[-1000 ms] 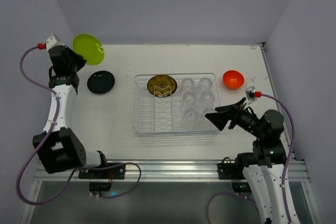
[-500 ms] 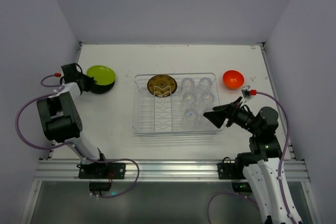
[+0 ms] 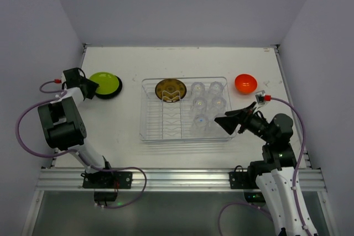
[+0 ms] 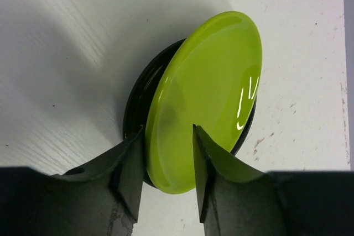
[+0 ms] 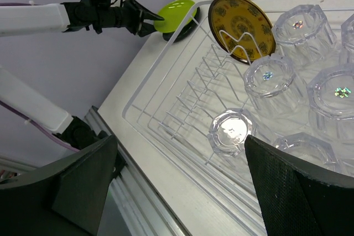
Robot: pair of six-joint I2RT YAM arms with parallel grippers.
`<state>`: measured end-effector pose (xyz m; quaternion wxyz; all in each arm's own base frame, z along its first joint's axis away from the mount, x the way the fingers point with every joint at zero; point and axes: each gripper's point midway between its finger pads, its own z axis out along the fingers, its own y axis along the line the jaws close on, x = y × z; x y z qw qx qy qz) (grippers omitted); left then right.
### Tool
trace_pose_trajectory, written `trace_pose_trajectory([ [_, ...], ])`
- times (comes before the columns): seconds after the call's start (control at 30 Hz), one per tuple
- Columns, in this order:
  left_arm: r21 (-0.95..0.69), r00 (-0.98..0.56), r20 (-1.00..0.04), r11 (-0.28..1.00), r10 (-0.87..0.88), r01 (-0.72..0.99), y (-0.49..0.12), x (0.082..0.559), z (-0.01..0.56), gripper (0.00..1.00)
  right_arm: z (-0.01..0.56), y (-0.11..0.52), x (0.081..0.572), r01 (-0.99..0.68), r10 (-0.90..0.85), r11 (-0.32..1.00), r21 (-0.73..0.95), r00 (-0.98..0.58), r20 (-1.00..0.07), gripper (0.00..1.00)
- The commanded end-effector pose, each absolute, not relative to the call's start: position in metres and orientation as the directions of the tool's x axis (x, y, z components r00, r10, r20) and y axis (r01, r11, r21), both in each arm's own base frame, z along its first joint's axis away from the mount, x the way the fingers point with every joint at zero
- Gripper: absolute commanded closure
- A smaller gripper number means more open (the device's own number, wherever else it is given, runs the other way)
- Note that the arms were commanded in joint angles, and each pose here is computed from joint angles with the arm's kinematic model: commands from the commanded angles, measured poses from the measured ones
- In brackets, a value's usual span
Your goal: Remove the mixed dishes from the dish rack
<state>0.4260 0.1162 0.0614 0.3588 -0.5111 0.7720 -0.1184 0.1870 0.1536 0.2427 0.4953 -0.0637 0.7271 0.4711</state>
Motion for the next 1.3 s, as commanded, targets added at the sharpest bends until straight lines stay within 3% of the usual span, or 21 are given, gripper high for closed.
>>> trace_pose_trajectory([
  [0.0,-0.594,-0.211,-0.446,0.464,-0.870,-0.657,0.114,0.433,0.073,0.57,0.250,0.152,0.190,-0.592,0.374,0.561,0.579,-0.443,-0.815,0.01],
  [0.17,-0.613,-0.222,-0.434,0.467,-0.873,-0.637,0.108,0.430,0.078,0.44,0.249,0.152,0.190,-0.593,0.371,0.560,0.579,-0.445,-0.815,0.01],
  [0.3,-0.611,-0.224,-0.493,0.518,-0.841,-0.599,0.108,0.431,0.100,0.21,0.248,0.153,0.190,-0.593,0.371,0.559,0.580,-0.447,-0.814,0.01],
  [0.47,-0.542,-0.232,-0.591,0.593,-0.773,-0.595,0.108,0.426,0.124,0.01,0.250,0.153,0.187,-0.603,0.367,0.553,0.575,-0.443,-0.818,0.01],
  [0.67,-0.506,-0.301,-0.605,0.648,-0.737,-0.569,0.097,0.425,0.128,0.00,0.250,0.153,0.187,-0.603,0.369,0.553,0.575,-0.441,-0.818,0.01],
  [0.73,-0.480,-0.336,-0.659,0.720,-0.673,-0.501,0.086,0.434,0.154,0.00,0.249,0.153,0.188,-0.602,0.366,0.555,0.574,-0.443,-0.818,0.01],
  [0.87,-0.300,-0.428,-0.828,0.931,-0.363,-0.208,-0.002,0.453,0.225,0.00,0.246,0.152,0.191,-0.593,0.369,0.564,0.575,-0.442,-0.818,0.01],
  [0.97,-0.209,-0.394,-0.902,0.977,-0.178,0.038,-0.079,0.453,0.276,0.00,0.244,0.150,0.193,-0.579,0.372,0.579,0.574,-0.439,-0.818,0.01],
  [1.13,-0.010,-0.346,-0.930,0.933,0.124,0.361,-0.182,0.449,0.289,0.00,0.239,0.146,0.199,-0.545,0.388,0.598,0.588,-0.445,-0.807,0.01],
  [1.27,0.338,-0.210,-0.848,0.801,0.487,0.493,-0.234,0.436,0.265,0.00,0.236,0.138,0.206,-0.491,0.405,0.641,0.590,-0.437,-0.803,0.01],
])
